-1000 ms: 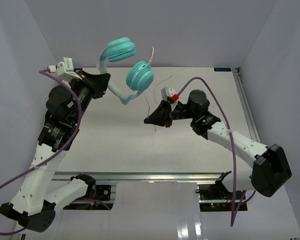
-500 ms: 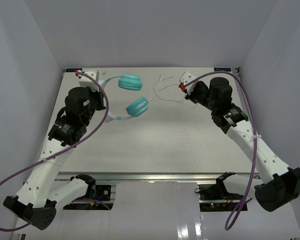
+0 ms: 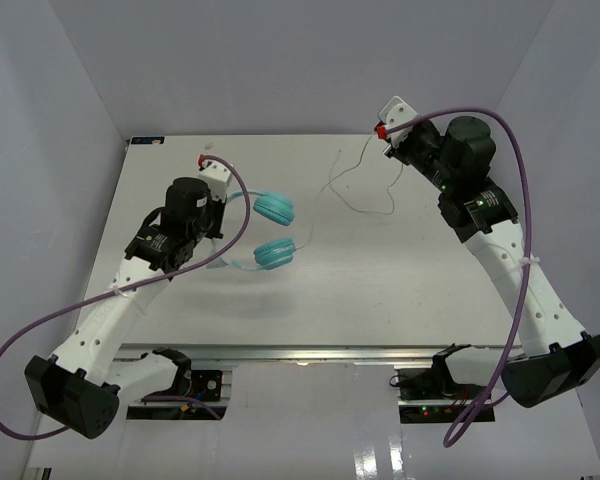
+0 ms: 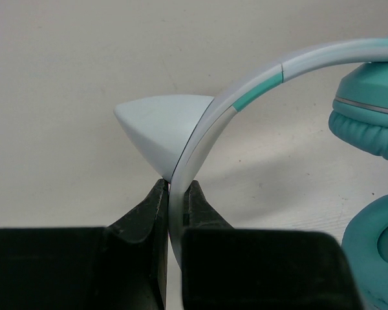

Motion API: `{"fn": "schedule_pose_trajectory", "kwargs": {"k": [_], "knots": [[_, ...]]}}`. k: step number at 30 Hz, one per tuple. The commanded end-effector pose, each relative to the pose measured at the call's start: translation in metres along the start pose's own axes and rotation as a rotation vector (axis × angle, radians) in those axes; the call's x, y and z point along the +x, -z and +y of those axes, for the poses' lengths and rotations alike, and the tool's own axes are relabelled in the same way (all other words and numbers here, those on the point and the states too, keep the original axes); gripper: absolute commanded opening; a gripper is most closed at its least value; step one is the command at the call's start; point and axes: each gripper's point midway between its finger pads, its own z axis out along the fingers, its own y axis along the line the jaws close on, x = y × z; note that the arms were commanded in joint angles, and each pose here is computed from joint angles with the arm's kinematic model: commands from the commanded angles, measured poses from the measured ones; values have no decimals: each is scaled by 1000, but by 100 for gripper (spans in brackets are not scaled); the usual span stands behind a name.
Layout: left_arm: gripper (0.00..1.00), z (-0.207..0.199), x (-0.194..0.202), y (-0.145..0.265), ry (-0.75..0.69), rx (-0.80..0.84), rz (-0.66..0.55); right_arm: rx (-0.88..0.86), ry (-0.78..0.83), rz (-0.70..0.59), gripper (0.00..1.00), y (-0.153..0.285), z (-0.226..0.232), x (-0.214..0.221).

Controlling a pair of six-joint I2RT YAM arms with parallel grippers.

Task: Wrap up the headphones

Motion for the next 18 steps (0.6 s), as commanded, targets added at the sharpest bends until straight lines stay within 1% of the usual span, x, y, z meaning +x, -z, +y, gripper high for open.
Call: {"fn": "schedule_pose_trajectory", "kwargs": {"k": [1,3,6,8,13,18], "knots": [[0,-35,-8,-14,-4,179,-30,-93,-73,-170,8,-1,-1,-54],[0,-52,-4,-23,-10,252,-14,-147,-111,-225,8,-1,5,-72],[0,-65,-2,-34,-19,298,-4,-243,-151,-300,8,1,21,-93],[0,-77,-8,-36,-25,337,-23,-295,-172,-330,8,2,32,-100],[0,-108,-28,-36,-36,431,-69,-420,-215,-361,8,0,70,-101],[0,-139,-51,-26,-47,518,-131,-471,-253,-352,8,-4,93,-90]]}}
